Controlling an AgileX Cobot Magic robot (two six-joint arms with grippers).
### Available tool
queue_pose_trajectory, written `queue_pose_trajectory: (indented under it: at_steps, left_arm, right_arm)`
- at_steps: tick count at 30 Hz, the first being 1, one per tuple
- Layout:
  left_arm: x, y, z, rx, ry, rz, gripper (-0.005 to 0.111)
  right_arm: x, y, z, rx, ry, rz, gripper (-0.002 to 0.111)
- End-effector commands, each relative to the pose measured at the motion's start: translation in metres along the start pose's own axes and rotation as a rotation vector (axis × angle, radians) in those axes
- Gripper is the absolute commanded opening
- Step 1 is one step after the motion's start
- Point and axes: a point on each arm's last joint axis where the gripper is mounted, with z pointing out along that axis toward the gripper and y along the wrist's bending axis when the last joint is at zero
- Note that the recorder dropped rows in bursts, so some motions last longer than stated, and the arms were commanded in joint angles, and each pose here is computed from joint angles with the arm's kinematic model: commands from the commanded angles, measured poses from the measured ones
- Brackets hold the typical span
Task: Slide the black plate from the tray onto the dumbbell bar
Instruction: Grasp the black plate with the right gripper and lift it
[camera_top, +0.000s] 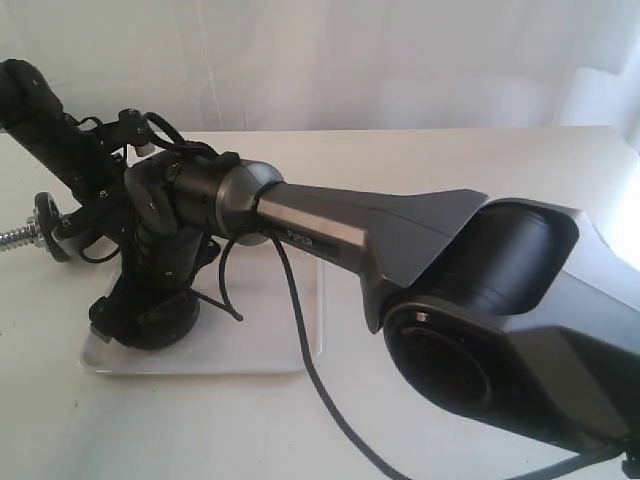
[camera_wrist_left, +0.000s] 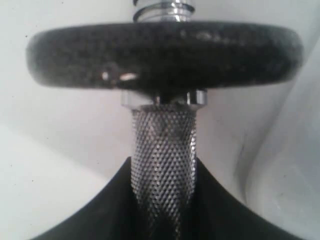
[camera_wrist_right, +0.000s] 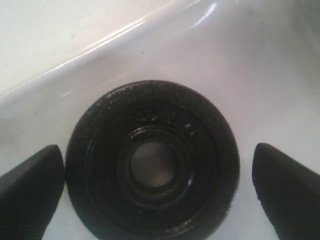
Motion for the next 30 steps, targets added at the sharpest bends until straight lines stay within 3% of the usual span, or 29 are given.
queue_pose_trajectory:
  at_steps: [1, 5, 10, 11, 12, 19, 30]
  left_arm:
    - [-0.009, 0.002, -0.023, -0.012, -0.062, -0.031, 0.000]
    - [-0.009, 0.002, -0.023, -0.009, -0.061, -0.032, 0.000]
    - [-0.009, 0.002, -0.023, -0.014, -0.062, -0.032, 0.000]
    - [-0.009, 0.002, -0.023, -0.014, -0.062, -0.032, 0.000]
    - [-0.009, 0.002, -0.023, -0.014, -0.062, -0.032, 0.000]
    - [-0.009, 0.001, -0.023, -0.005, -0.064, -0.035, 0.000]
    - [-0.017, -0.010, -0.026, 0.114, -0.141, -0.009, 0.000]
  right_arm:
    - [0.004, 0.005, 0.013, 0.006, 0.029, -0.017, 0.094]
    - [0.012, 0.014, 0.023, -0.011, 0.096, -0.030, 0.089]
    - [0.014, 0.011, 0.009, 0.013, 0.156, -0.059, 0.031]
    - [0.012, 0.008, 0.000, 0.017, 0.155, -0.056, 0.012]
    - [0.009, 0.006, -0.008, 0.019, 0.142, -0.051, 0.001]
    - [-0.002, -0.034, -0.065, 0.059, 0.054, 0.027, 0.000]
    - [0.009, -0.114, -0.131, 0.071, -0.070, 0.258, 0.000]
